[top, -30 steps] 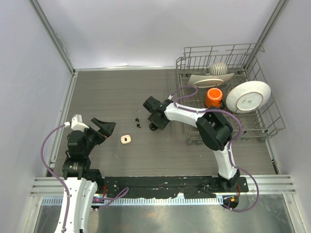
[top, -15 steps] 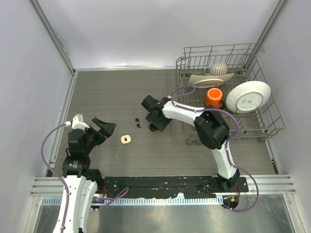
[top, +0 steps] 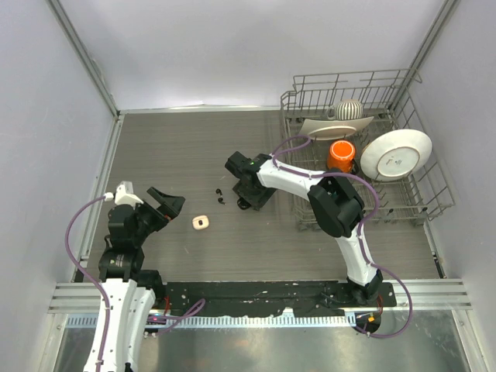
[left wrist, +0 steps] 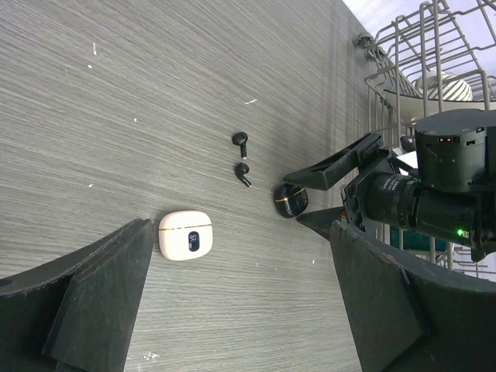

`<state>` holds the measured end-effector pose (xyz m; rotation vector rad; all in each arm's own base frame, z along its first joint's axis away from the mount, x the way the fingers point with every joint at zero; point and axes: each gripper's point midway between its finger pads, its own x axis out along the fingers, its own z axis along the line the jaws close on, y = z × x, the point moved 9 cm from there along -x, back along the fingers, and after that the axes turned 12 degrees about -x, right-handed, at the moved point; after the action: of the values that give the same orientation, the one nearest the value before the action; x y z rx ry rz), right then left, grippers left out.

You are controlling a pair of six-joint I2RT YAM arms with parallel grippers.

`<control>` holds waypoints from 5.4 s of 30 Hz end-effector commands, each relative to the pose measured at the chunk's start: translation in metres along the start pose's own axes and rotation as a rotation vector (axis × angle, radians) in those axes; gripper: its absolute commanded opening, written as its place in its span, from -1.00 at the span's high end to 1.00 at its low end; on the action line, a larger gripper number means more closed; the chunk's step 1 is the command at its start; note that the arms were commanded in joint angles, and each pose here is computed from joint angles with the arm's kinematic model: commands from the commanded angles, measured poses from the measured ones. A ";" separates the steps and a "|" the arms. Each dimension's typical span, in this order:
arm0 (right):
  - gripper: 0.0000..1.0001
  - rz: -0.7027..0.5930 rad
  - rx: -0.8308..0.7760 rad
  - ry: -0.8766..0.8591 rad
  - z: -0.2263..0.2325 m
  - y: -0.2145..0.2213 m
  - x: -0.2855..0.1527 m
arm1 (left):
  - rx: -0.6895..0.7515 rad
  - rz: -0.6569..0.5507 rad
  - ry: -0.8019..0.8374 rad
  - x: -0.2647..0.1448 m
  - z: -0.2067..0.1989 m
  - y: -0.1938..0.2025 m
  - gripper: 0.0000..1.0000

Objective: Insert the wireless bluetooth earbuds into the charging case
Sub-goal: Pick up the charging case at the center of the board.

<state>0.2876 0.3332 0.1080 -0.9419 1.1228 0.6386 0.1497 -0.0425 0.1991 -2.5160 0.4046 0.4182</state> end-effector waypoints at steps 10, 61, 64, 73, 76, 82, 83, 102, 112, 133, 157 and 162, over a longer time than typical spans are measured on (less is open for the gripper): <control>0.37 0.049 0.087 0.098 -0.012 0.002 0.028 | 0.109 -0.081 0.347 -0.022 -0.043 -0.013 -0.99; 0.98 -0.150 0.271 -0.947 0.009 -0.023 -0.219 | 0.225 0.039 0.618 0.008 -0.112 0.016 -0.96; 0.99 -0.135 0.272 -0.950 0.008 -0.022 -0.220 | 0.233 0.050 0.625 0.015 -0.115 0.018 -0.93; 0.98 -0.113 0.258 -0.962 0.008 -0.020 -0.223 | 0.278 0.063 0.670 0.033 -0.128 0.022 -0.80; 0.99 -0.112 0.259 -0.969 0.007 -0.021 -0.226 | 0.282 0.053 0.689 0.036 -0.132 0.021 -0.75; 0.98 -0.102 0.251 -0.971 0.007 -0.020 -0.226 | 0.289 0.068 0.713 0.044 -0.139 0.022 -0.61; 0.98 -0.097 0.250 -0.972 0.007 -0.019 -0.226 | 0.285 0.087 0.707 0.048 -0.138 0.025 -0.60; 0.99 -0.097 0.225 -0.985 0.004 -0.018 -0.231 | 0.262 0.080 0.720 0.062 -0.137 0.029 0.63; -0.28 -0.083 -0.131 -1.427 -0.006 -0.023 -0.241 | 0.455 0.140 0.869 0.031 -0.132 0.033 1.00; -0.47 0.238 -0.490 -1.580 -0.061 -0.029 -0.264 | 0.747 0.050 0.993 -0.005 -0.127 0.024 1.00; -0.43 0.386 -0.338 -1.493 -0.048 -0.013 -0.224 | 0.714 0.083 1.080 -0.007 -0.139 0.025 1.00; -0.34 0.391 -0.316 -1.508 -0.046 -0.012 -0.223 | 0.712 0.090 1.086 -0.007 -0.139 0.026 1.00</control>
<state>0.2041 0.2918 0.3037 -0.2818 -0.1083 1.5190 0.1657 -0.1394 0.2764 -1.8244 0.9103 -0.8400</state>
